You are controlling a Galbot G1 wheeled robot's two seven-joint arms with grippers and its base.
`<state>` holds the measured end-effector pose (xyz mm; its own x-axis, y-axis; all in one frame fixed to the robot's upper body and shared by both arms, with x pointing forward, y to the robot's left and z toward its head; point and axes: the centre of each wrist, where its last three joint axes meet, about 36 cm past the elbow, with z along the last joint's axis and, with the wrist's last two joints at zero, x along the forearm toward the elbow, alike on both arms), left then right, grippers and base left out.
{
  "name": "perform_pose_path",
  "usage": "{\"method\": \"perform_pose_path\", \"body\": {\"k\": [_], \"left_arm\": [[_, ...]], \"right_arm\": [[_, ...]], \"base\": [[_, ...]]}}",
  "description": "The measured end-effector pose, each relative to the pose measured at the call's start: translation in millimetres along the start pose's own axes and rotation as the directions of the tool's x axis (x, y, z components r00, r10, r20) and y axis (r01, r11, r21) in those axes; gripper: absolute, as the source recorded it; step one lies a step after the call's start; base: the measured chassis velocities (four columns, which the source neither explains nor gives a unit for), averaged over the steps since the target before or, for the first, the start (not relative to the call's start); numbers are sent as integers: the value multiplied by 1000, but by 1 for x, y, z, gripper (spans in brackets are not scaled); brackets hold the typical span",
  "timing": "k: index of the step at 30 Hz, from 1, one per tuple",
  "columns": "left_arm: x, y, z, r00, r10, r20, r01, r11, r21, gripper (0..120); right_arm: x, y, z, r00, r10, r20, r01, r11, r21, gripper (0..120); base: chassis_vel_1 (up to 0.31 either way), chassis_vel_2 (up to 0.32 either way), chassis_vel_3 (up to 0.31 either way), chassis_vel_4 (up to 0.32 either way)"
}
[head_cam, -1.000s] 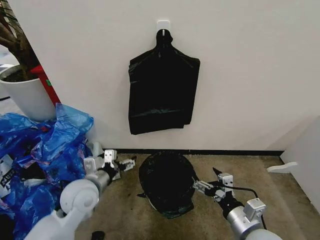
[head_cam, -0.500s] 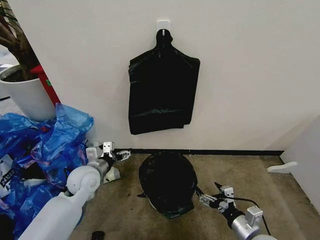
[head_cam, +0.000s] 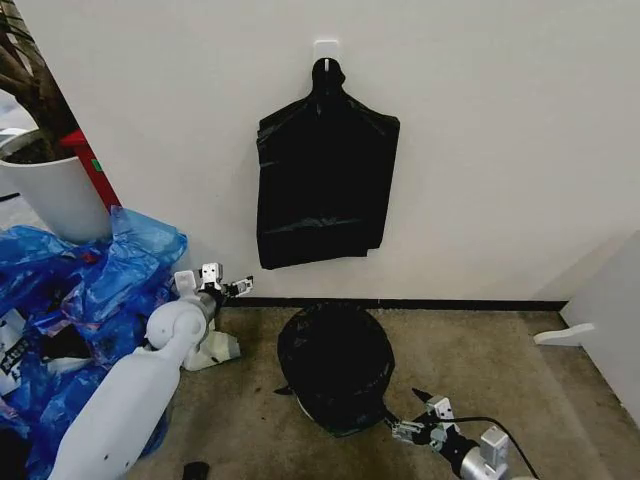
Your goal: Place the garbage bag over the trash bin.
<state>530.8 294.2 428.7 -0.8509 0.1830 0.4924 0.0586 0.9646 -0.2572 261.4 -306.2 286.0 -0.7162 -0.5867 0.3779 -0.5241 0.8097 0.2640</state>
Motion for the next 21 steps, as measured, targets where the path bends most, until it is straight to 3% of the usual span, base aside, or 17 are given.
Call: {"method": "perform_pose_path", "body": {"k": [3, 10, 17, 21], "left_arm": [[-7, -4, 1, 999, 36, -20, -36, 999, -10, 100], [-24, -26, 27, 982, 132, -137, -139, 989, -50, 100], [-35, -36, 49, 965, 138, -224, -165, 981, -106, 100], [-38, -36, 51, 963, 133, -234, -164, 979, -120, 100]], "right_arm": [[-3, 3, 4, 1000, -4, -1, 4, 1000, -17, 100], [-13, 13, 4, 1000, 11, 15, -10, 996, -88, 100], [-25, 22, 2, 999, 10, 34, -7, 994, -108, 100], [-27, 23, 1, 999, 8, 38, -4, 994, -111, 100]], "base": [[0, 0, 0, 0], [0, 0, 0, 0], [0, 0, 0, 0], [0, 0, 0, 0]]}}
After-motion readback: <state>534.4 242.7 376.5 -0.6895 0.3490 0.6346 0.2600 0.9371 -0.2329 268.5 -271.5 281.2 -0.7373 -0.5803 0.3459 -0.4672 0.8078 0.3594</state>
